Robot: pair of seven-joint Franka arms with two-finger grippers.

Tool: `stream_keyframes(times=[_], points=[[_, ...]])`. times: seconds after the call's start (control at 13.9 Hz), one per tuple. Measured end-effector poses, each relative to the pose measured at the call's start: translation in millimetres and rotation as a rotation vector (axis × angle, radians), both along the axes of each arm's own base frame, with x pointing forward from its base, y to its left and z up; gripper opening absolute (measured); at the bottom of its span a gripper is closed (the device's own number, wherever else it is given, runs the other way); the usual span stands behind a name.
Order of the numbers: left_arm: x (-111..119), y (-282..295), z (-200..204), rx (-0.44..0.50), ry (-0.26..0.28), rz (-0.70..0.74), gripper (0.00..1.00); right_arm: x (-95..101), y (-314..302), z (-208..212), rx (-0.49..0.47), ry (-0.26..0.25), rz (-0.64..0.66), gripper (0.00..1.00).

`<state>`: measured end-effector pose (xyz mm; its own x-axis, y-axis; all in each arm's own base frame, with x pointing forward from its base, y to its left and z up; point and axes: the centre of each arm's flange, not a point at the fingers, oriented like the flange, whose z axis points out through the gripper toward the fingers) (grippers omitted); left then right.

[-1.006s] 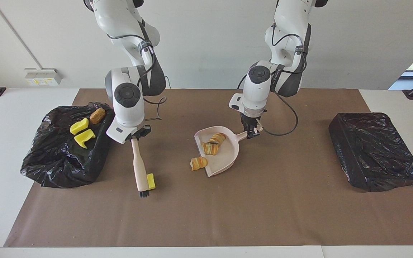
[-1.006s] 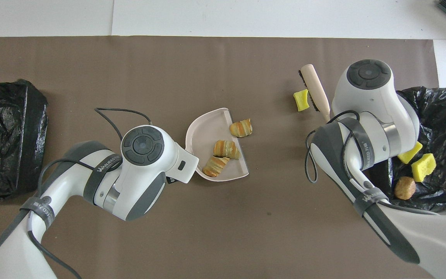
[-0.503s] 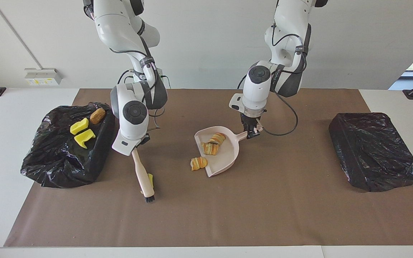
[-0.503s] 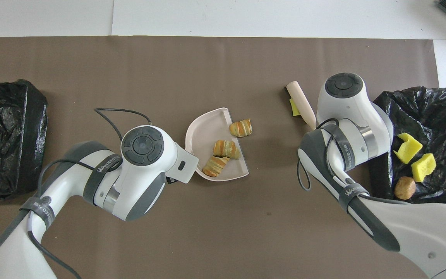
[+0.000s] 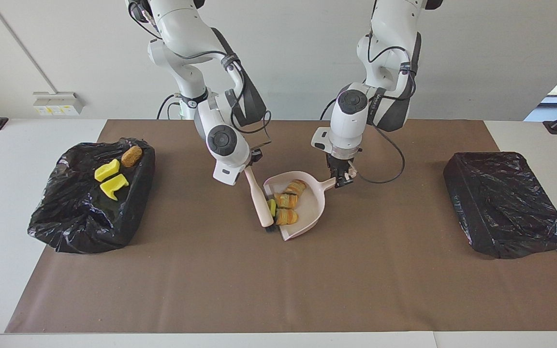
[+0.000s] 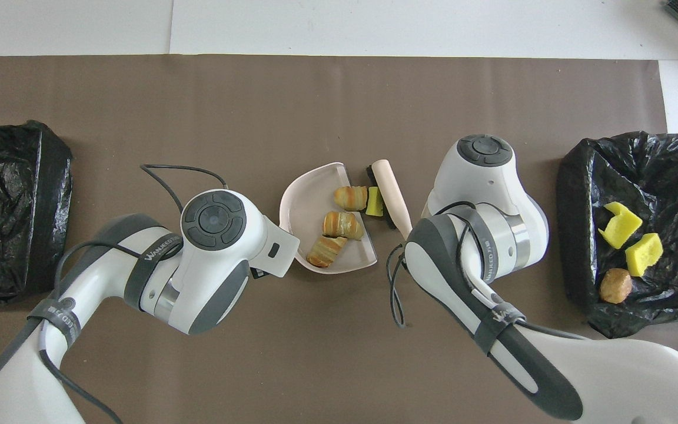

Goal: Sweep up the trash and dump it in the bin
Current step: 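Sweep the yellow sponge toward the dustpan with the right gripper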

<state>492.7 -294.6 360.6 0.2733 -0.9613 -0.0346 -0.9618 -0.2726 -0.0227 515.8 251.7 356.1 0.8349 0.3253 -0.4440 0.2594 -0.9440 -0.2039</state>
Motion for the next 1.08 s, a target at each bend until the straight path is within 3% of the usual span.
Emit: stream_keyframes(times=[0.29,0.5,0.72,0.93,1.08], points=[[-0.2,0.2,0.1,0.000,0.000,0.001,0.31,10.9,-40.5,69.1,-0.023,-0.055,-0.054,0.26],[-0.3,0.3,0.0,0.000,0.000,0.001,0.31,11.2,-53.0,54.7,-0.054,-0.104,-0.061,0.26],[-0.3,0.4,-0.1,0.000,0.000,0.002,0.31,13.2,-70.1,38.2,-0.161,-0.155,0.013,0.26],[-0.3,0.5,-0.1,0.000,-0.001,0.002,0.31,41.3,-140.7,34.7,-0.250,-0.235,0.039,0.26],[-0.3,0.5,-0.1,0.000,0.000,0.002,0.31,55.2,-171.6,19.1,-0.280,-0.256,0.051,0.26]])
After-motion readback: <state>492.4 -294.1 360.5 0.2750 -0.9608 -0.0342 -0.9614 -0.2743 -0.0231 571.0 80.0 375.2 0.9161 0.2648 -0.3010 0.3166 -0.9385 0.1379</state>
